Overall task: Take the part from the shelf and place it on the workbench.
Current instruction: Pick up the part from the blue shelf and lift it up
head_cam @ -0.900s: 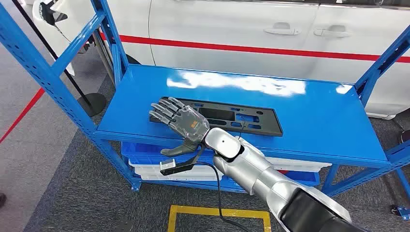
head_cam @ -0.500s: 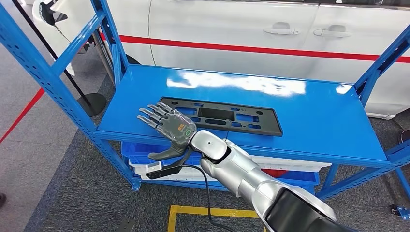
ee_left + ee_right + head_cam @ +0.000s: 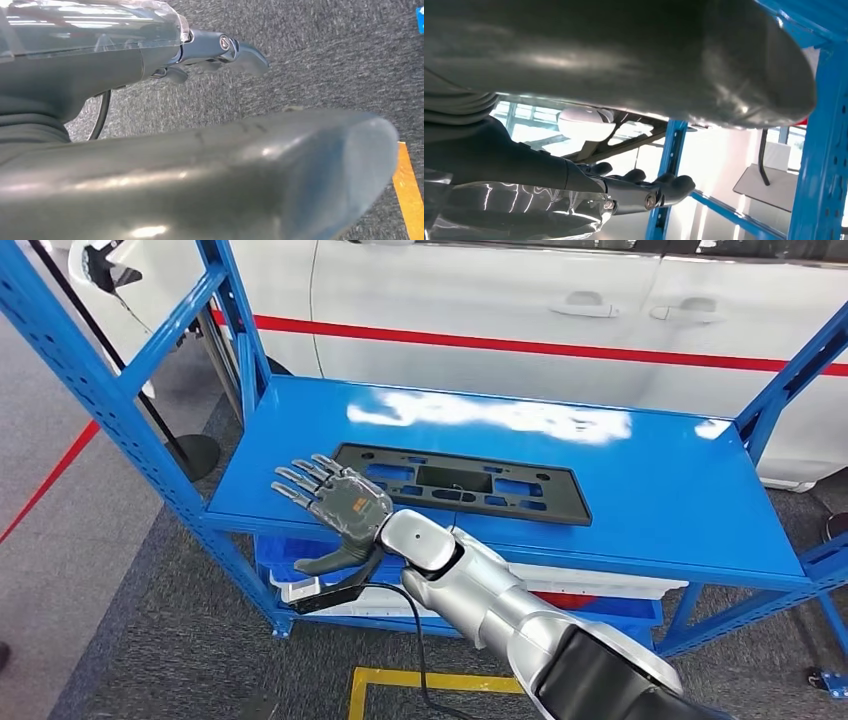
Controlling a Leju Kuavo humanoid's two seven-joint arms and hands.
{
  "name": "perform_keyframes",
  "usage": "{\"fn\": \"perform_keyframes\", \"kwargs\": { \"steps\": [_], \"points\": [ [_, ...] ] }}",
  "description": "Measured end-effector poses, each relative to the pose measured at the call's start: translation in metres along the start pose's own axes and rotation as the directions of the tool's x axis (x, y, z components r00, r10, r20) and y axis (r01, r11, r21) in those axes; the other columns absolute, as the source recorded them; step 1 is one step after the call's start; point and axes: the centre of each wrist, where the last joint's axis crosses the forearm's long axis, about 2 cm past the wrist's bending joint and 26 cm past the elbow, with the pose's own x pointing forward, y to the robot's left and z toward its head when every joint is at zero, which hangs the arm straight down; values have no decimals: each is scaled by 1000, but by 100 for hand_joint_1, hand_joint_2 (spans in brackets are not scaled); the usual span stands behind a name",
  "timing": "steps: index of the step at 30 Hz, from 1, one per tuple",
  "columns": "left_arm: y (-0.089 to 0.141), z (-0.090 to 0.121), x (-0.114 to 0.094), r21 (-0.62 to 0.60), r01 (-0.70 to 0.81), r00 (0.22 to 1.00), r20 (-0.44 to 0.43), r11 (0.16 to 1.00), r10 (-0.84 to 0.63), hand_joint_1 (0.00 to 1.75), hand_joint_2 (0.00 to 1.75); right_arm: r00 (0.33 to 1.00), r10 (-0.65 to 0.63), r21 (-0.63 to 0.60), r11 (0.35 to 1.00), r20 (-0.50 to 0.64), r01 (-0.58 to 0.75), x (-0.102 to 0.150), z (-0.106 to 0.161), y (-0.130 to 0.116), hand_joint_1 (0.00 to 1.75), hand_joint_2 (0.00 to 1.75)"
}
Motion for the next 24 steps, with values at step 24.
{"fn": "perform_keyframes", "kwargs": {
  "steps": [24],
  "points": [
    [-7, 2, -1, -1, 32, 999, 11, 999, -32, 0, 0, 997, 69, 138, 988, -35, -63, -8, 20, 24, 0, 0]
  ]
}}
